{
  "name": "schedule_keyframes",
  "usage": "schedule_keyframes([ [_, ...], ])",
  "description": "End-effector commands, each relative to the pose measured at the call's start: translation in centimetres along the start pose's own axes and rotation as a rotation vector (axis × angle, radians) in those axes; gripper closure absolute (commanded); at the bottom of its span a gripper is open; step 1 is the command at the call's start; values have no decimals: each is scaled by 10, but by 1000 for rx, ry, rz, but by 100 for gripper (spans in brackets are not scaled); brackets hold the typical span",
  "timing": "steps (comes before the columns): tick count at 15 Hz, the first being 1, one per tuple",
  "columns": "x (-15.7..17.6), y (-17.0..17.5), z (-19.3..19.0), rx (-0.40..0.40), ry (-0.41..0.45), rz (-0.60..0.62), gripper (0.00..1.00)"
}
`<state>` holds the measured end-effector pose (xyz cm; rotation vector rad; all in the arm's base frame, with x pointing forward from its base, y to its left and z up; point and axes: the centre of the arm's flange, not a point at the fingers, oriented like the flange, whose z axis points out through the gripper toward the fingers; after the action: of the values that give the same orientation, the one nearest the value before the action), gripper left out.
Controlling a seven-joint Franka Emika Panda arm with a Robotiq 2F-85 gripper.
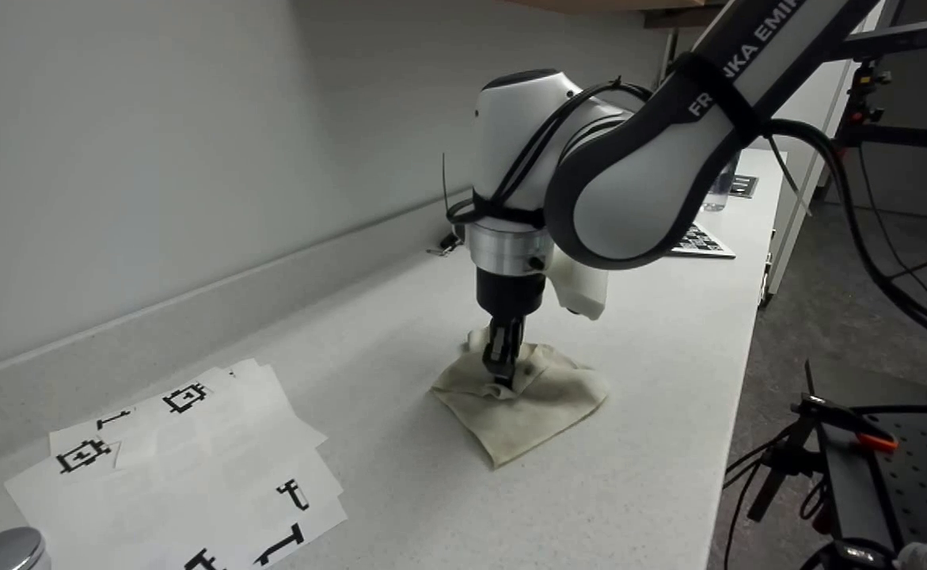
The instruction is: Use the towel to wipe the counter
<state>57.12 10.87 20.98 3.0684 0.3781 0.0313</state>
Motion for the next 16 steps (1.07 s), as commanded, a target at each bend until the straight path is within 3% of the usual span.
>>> schedule_keyframes([
  [1, -7, -44, 15, 61, -93, -159, 98],
  [5, -31, -78, 20, 83, -176, -320, 98],
  [8, -34, -86, 21, 68, -224, -404, 98],
  [12, -7, -62, 19, 33, -194, -336, 98],
  [16, 17, -12, 11, -15, -116, -202, 98],
])
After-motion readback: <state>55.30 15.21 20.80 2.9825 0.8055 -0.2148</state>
